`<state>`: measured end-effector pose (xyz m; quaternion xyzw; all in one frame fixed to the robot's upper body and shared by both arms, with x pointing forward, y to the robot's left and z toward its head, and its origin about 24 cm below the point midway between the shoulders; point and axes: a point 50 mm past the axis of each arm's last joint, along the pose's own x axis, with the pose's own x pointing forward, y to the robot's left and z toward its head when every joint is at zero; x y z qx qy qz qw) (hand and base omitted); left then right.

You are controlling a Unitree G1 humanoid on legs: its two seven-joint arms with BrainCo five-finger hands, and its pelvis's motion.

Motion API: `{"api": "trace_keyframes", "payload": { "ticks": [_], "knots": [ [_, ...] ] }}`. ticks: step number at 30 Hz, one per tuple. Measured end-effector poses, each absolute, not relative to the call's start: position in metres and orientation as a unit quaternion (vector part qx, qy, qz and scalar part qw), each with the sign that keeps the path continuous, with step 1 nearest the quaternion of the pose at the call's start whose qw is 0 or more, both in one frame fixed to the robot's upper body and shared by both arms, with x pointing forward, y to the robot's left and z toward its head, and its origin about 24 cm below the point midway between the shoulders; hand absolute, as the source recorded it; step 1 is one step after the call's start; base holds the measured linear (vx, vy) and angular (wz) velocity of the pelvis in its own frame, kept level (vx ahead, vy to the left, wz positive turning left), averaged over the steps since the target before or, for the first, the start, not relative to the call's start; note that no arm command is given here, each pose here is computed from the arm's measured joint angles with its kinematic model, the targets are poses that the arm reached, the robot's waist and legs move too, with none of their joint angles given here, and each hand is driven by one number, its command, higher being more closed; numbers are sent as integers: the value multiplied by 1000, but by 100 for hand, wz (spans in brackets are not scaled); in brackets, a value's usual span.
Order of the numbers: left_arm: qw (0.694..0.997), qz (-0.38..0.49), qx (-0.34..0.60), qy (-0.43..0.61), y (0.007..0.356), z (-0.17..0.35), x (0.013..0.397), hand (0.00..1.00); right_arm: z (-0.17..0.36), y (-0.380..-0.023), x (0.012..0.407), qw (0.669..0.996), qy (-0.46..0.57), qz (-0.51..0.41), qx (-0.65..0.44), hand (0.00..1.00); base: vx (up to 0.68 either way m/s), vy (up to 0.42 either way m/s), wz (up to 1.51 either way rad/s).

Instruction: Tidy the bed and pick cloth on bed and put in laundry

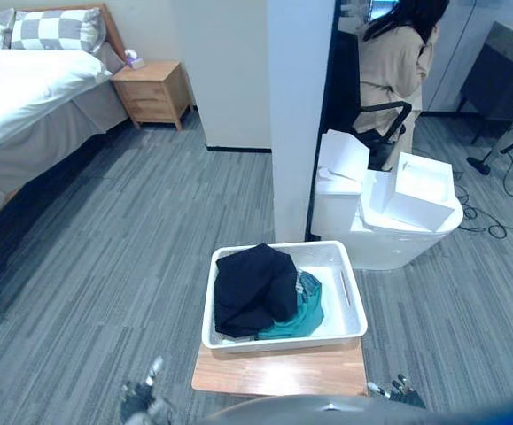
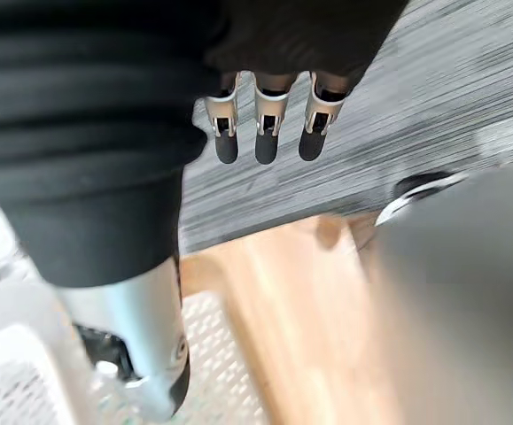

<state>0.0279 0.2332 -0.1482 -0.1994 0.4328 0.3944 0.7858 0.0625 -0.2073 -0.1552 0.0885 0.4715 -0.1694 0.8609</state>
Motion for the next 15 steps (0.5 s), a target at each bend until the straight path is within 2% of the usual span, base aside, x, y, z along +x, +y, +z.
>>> {"api": "trace_keyframes", "payload": {
  "ticks": [8, 15],
  "knots": [
    [793, 265, -77, 544, 207, -162, 16, 0, -157, -201, 73, 856, 477, -171, 105, 0, -42, -17, -4],
    [776, 196, -74, 594, 203, -168, 21, 0, -159, -199, 77, 851, 486, -166, 111, 0, -2, -4, -1]
  ]
}}
